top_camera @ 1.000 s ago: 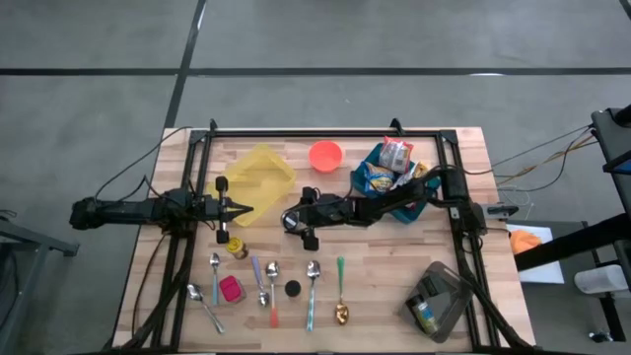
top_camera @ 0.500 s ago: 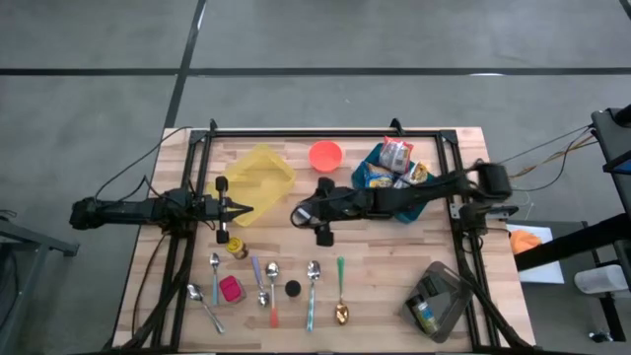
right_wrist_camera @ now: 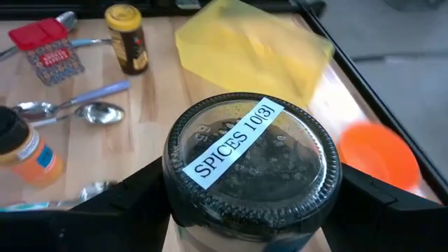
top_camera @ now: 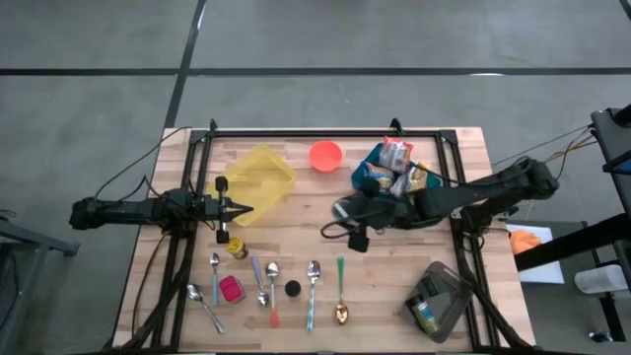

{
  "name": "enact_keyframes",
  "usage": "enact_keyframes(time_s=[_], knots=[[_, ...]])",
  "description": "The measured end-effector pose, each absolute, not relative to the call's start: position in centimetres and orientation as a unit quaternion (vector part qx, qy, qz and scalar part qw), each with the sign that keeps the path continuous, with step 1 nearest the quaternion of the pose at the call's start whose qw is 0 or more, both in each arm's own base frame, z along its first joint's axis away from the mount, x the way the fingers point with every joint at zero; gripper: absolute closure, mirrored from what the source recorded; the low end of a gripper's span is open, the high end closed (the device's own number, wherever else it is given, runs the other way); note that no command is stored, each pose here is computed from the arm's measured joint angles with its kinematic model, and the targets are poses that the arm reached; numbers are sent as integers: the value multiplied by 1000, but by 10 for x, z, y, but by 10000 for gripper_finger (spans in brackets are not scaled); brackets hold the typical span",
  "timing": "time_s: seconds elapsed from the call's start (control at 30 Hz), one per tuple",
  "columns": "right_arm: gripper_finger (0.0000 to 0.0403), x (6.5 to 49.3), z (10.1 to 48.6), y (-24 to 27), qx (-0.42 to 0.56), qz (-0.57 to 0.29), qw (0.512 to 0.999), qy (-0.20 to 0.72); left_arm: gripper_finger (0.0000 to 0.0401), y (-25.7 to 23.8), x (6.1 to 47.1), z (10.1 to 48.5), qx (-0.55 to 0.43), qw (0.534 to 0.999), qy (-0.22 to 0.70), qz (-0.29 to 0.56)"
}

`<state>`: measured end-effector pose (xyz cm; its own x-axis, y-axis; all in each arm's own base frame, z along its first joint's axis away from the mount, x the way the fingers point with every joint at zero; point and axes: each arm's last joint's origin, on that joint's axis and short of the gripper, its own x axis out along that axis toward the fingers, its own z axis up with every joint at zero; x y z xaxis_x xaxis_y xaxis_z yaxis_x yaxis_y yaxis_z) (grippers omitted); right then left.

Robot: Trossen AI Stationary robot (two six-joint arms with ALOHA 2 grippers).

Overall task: Pick & Place Food Item
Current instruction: Put the brown seasoning bottle into the black bin

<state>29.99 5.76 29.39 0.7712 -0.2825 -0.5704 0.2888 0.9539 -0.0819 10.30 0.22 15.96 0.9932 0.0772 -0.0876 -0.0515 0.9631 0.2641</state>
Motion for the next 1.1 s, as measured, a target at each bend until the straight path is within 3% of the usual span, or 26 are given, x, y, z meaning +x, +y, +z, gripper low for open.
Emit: enact_keyframes(time_s=[0.43, 0.83, 1.1], knots=[[128, 227, 311, 92, 161, -175, 902, 360, 401, 2, 103, 159, 132, 989, 52, 32], [128, 175, 311, 132, 368, -170, 765, 500, 401, 2, 103, 159, 132, 989, 52, 32], [128, 148, 305, 154, 447, -232, 695, 513, 401, 2, 103, 159, 132, 989, 52, 32]])
